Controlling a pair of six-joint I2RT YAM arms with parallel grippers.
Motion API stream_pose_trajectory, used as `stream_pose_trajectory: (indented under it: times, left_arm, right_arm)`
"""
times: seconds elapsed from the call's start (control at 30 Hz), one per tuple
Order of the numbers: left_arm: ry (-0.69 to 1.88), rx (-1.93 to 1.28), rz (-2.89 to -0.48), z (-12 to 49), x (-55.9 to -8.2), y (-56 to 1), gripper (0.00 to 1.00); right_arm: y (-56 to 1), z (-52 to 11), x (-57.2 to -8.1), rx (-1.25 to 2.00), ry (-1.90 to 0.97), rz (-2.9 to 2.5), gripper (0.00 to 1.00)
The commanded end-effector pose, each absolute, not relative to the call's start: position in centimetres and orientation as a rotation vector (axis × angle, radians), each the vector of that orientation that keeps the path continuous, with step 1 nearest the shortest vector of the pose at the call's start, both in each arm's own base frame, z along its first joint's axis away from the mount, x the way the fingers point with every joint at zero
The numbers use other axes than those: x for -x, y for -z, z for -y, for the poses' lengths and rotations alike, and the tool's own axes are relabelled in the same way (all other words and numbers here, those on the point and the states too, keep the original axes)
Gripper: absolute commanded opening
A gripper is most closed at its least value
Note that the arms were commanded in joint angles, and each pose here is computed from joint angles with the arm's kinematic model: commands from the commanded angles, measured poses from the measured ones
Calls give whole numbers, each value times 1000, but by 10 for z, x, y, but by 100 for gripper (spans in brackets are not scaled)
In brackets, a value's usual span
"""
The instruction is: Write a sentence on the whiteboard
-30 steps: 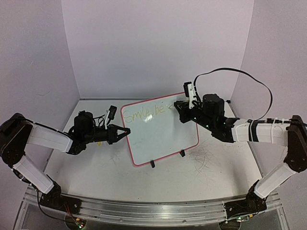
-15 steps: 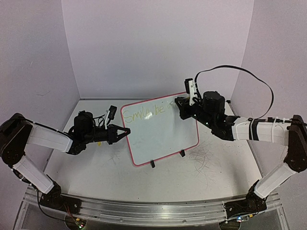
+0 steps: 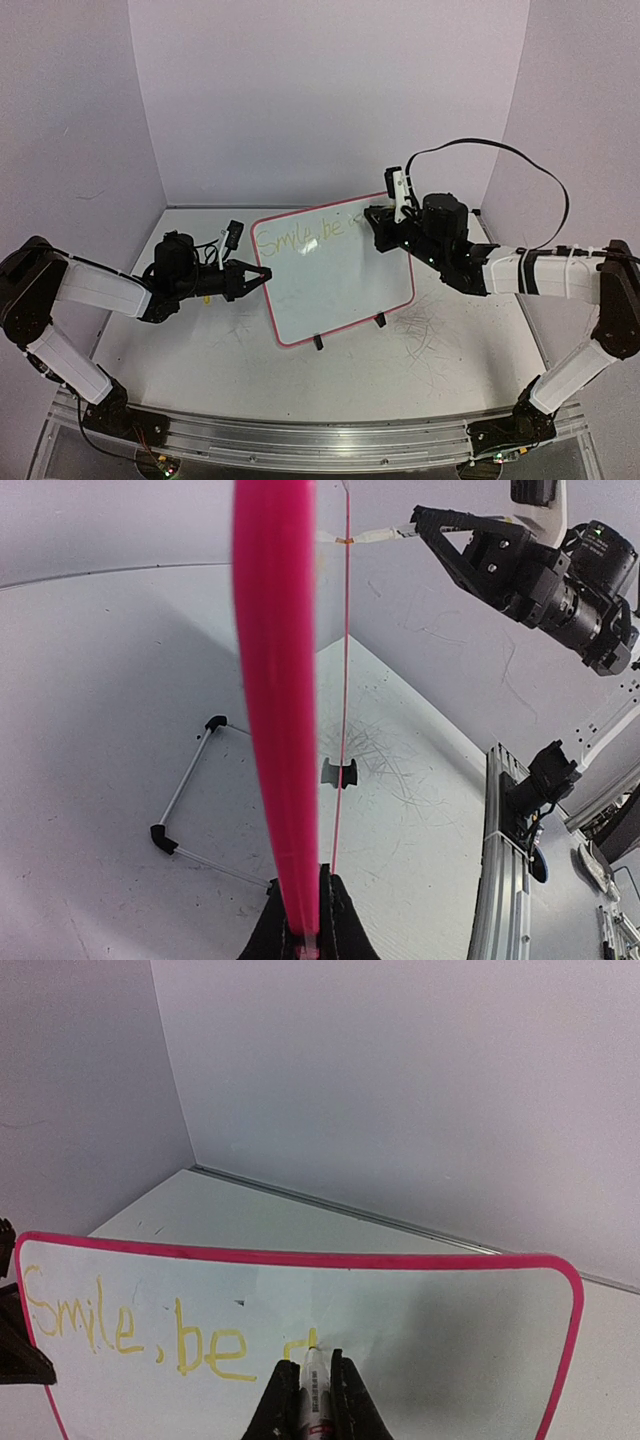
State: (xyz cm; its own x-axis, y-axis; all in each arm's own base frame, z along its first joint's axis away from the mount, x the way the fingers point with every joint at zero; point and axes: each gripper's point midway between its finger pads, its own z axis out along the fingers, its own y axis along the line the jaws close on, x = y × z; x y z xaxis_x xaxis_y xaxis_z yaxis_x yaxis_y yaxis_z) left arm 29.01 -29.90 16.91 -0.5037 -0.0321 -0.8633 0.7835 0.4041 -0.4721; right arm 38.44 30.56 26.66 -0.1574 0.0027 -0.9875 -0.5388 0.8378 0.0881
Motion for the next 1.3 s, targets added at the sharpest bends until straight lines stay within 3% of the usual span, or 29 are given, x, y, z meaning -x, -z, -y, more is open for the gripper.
stream_pose_trajectory:
  times: [0.0, 0.5, 0.9, 1.27]
  left_arm:
    - [1103, -669, -1747, 293, -298, -180, 0]
    - [1103, -670, -1750, 293, -298, -180, 0]
    - [1092, -663, -1761, 291, -298, -178, 0]
    - [1087, -660, -1770, 290, -298, -175, 0]
  right_arm:
    - [-256, -297, -380, 400, -503, -1706, 0]
    - [-233, -313, -366, 445, -550, -1757, 0]
    - [-290, -297, -349, 388, -619, -1637, 0]
    - [-289, -298, -376, 413, -573, -1623, 0]
